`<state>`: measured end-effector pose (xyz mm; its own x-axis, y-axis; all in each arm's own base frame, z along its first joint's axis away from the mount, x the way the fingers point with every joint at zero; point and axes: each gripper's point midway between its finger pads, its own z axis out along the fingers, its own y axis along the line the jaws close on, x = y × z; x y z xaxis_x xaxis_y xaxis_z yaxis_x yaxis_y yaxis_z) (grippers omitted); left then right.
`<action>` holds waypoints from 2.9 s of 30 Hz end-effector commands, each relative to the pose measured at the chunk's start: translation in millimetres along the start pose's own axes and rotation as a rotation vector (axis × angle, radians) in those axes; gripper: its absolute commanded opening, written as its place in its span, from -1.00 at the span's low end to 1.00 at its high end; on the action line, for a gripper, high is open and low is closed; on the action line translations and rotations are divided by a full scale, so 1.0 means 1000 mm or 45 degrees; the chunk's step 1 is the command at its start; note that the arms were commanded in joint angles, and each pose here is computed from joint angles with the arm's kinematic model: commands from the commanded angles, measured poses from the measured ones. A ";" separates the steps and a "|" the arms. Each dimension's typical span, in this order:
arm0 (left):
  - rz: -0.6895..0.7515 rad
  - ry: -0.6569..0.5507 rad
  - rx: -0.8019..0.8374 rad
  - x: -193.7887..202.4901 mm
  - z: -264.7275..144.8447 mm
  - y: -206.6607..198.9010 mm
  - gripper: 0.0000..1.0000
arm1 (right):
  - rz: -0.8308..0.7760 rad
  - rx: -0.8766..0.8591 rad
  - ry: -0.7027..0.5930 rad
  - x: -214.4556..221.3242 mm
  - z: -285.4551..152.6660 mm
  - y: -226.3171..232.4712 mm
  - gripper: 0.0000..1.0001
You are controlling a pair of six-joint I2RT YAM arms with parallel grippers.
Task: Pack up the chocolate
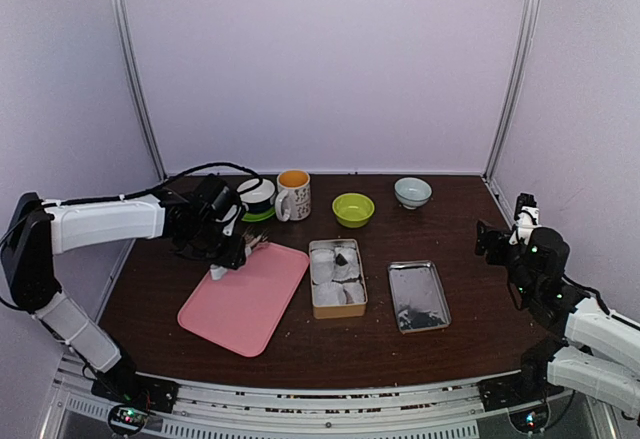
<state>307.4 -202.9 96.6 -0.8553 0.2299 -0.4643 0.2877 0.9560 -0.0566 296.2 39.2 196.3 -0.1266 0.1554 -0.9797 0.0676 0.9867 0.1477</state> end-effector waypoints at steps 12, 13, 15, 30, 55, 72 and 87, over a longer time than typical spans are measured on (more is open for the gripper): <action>0.034 -0.005 0.044 -0.013 0.007 -0.007 -0.24 | -0.004 -0.004 -0.015 -0.007 0.001 0.002 0.85; 0.038 0.002 0.054 -0.011 0.008 -0.008 -0.29 | -0.004 -0.002 -0.015 -0.007 0.001 0.001 0.85; 0.039 0.009 0.065 -0.010 0.007 -0.010 -0.37 | -0.004 -0.002 -0.014 -0.007 0.001 0.002 0.85; 0.091 -0.206 0.332 -0.008 -0.068 -0.037 -0.41 | -0.003 -0.001 -0.016 -0.008 0.001 0.001 0.85; 0.444 -0.245 0.679 0.016 -0.087 -0.151 -0.44 | -0.010 -0.001 -0.004 -0.006 0.002 0.002 0.85; 0.452 -0.237 0.410 0.001 -0.054 -0.135 -0.48 | -0.010 -0.004 -0.001 -0.007 0.003 0.003 0.85; 0.490 -0.185 0.199 -0.013 -0.026 -0.124 -0.44 | -0.003 -0.003 -0.011 -0.007 0.001 0.002 0.85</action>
<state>256.9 -310.2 114.2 -0.6447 0.5408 -0.5403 0.6502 0.7596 -0.0154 297.6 39.9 190.8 -0.1460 0.1482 -0.9781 0.0697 0.9878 0.1392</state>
